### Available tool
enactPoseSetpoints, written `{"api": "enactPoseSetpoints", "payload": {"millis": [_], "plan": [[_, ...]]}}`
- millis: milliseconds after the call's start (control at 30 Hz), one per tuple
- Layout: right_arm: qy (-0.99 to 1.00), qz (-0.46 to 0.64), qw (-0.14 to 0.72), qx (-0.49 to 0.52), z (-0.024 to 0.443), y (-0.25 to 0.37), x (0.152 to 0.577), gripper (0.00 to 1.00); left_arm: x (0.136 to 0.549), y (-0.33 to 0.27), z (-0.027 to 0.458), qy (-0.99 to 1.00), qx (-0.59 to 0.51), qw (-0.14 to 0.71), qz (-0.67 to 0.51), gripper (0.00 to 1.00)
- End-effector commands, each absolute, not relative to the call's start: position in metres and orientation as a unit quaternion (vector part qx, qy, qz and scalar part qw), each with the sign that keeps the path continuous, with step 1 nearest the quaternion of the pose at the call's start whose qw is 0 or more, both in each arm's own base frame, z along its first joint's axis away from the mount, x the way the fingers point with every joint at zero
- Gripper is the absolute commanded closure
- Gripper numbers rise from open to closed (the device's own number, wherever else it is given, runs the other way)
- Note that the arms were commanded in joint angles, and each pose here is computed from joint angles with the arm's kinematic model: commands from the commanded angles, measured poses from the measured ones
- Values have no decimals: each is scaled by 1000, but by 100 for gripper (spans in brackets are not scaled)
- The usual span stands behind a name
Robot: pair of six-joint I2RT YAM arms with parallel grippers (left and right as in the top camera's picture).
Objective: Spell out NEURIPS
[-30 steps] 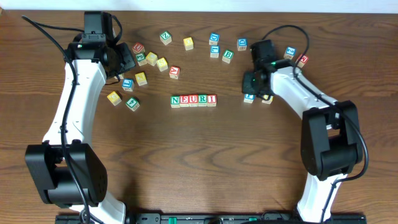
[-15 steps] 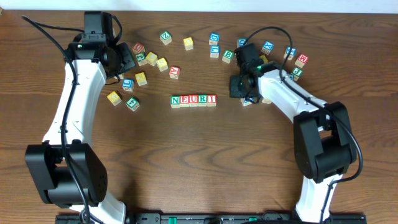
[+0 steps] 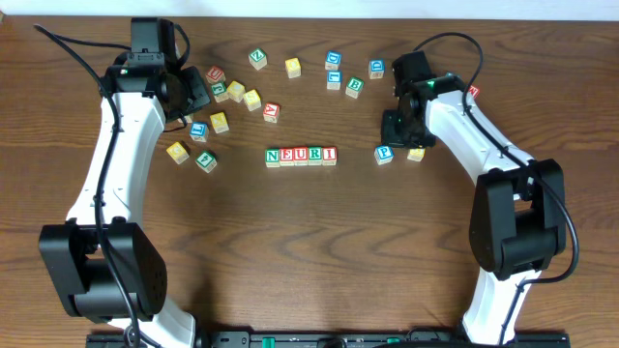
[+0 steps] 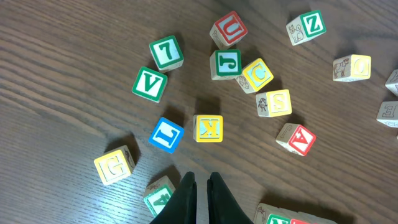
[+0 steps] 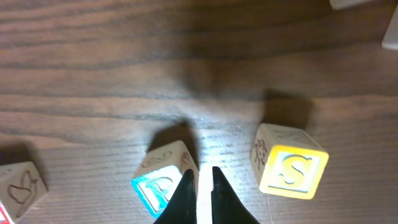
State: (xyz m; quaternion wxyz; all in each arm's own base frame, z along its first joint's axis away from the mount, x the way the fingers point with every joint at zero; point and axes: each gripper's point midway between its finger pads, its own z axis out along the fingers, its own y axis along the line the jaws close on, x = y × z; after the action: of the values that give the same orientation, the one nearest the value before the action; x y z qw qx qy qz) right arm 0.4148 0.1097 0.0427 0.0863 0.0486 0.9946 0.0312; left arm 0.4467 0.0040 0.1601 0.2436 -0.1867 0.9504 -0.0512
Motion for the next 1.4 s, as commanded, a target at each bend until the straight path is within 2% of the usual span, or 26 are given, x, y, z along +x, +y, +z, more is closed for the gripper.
{"api": "enactPoseSetpoints", "payload": {"millis": [0, 600, 967, 1367], "plan": [[996, 31, 84, 28, 43, 113, 414, 95, 445, 7, 153, 952, -189, 236, -42, 92], [999, 31, 28, 8, 22, 128, 390, 96, 445, 7, 153, 952, -189, 235, -41, 91], [996, 53, 59, -28, 24, 166, 396, 94, 445, 7, 153, 952, -189, 235, -41, 92], [996, 60, 69, -26, 25, 175, 398, 94, 445, 7, 153, 953, -189, 235, -41, 92]]}}
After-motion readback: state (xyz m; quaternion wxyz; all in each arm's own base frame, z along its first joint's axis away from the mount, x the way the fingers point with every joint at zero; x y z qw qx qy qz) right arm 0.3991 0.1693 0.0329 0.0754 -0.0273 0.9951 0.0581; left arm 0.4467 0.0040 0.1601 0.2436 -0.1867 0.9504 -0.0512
